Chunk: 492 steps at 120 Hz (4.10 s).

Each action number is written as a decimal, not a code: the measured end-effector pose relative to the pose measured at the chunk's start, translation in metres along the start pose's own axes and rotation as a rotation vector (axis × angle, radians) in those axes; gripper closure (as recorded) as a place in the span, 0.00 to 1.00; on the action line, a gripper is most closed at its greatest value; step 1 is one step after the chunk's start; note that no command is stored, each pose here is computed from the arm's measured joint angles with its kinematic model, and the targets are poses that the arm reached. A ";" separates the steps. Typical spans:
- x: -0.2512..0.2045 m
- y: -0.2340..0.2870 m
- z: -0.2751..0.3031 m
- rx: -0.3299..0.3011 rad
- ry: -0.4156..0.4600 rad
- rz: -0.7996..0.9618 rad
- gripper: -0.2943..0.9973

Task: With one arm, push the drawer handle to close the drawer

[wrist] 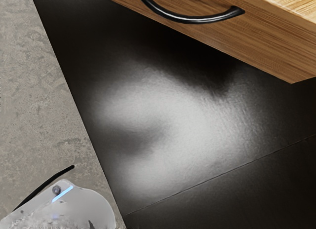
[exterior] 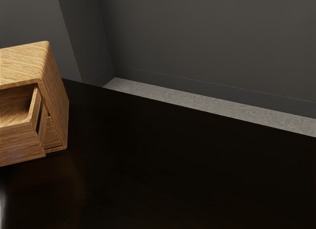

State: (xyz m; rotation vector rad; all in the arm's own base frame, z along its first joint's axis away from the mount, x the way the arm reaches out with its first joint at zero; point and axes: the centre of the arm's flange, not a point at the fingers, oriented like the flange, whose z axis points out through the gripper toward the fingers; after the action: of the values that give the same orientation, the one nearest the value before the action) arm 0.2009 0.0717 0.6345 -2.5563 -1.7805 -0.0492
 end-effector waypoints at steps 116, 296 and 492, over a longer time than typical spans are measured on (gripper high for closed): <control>0.066 -0.008 0.121 0.003 0.078 -0.054 0.83; 0.185 0.044 0.134 0.037 0.107 0.240 0.84; 0.290 0.122 0.146 0.112 0.060 0.315 0.84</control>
State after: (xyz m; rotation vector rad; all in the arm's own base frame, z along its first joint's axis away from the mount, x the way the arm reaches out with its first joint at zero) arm 0.4177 0.3068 0.5002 -2.6858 -1.3035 -0.0186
